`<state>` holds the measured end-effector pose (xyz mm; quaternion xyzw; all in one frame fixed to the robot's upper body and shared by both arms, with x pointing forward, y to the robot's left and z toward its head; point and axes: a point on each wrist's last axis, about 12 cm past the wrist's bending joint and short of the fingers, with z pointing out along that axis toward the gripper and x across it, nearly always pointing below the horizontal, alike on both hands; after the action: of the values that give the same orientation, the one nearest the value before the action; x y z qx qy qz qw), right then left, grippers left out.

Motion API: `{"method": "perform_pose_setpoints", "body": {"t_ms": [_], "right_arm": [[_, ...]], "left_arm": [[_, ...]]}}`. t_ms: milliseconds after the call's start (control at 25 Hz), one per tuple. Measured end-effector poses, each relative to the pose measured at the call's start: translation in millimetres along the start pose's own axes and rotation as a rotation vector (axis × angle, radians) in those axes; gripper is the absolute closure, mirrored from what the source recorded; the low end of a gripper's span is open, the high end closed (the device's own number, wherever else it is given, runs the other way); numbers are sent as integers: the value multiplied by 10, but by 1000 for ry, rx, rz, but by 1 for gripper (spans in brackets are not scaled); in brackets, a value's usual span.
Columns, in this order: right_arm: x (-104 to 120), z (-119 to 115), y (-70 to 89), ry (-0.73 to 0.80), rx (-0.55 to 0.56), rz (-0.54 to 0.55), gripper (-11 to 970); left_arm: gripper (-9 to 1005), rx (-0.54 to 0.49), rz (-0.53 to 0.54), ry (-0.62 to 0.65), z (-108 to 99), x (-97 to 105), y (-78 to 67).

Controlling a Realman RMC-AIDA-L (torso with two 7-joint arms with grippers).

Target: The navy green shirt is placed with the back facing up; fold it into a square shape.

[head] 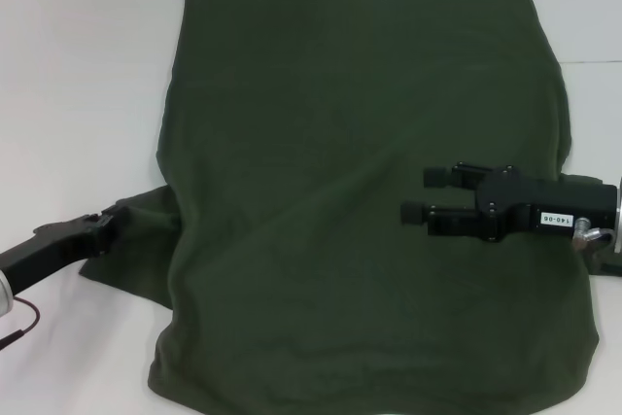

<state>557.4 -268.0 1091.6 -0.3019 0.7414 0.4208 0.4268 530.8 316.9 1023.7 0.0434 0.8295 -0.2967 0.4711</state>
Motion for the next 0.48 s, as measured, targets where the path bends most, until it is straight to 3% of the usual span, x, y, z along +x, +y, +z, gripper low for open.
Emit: {"method": "perform_pose_setpoints", "body": {"t_ms": [200,480], "right_arm": [[-9,-10,-4,-6,3,-1,60],[-3,-13,-5,-7,5,1,60]], "left_arm": [[998,-7,-3,-4,1,-7,8],[998,-15,4,-12,-8,-48,28]]}}
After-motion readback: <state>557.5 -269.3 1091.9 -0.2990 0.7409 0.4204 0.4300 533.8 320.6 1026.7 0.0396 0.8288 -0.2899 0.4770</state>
